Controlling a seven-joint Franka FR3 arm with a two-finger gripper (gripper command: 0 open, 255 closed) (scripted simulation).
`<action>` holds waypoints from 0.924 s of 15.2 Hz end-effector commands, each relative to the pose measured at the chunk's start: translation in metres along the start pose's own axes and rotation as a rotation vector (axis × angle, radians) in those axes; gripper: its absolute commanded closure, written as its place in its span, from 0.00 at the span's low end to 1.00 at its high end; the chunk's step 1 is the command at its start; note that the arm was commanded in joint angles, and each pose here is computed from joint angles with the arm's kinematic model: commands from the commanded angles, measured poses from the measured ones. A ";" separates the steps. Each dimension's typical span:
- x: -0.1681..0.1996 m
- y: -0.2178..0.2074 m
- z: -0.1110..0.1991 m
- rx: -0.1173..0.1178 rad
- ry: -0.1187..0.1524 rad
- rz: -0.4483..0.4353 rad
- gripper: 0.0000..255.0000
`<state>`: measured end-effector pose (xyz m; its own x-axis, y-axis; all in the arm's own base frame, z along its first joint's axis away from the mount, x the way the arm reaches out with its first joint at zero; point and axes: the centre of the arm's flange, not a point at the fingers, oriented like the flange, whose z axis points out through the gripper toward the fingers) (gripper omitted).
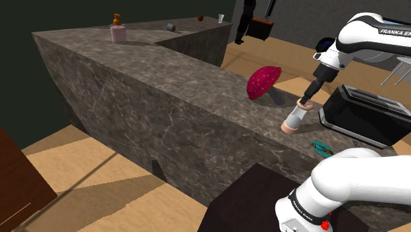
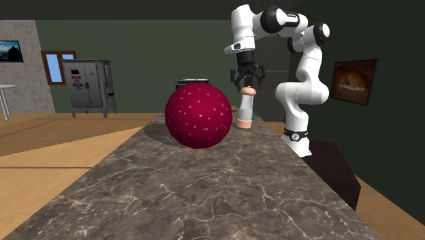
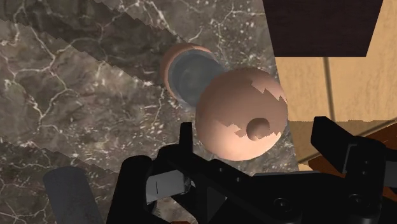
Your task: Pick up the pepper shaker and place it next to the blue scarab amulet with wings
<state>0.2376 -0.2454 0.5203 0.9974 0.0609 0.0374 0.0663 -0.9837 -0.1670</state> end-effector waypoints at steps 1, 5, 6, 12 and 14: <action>0.000 0.000 0.000 0.000 0.000 0.000 0.00; 0.000 0.000 -0.040 0.000 0.000 0.000 0.00; 0.000 0.000 -0.050 0.000 0.000 0.000 0.00; 0.000 0.000 -0.050 0.000 0.000 0.000 0.00; 0.000 0.000 -0.050 0.000 0.000 0.000 0.00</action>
<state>0.2363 -0.2539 0.5695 0.9974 0.0609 0.0375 0.0663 -0.9837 -0.1669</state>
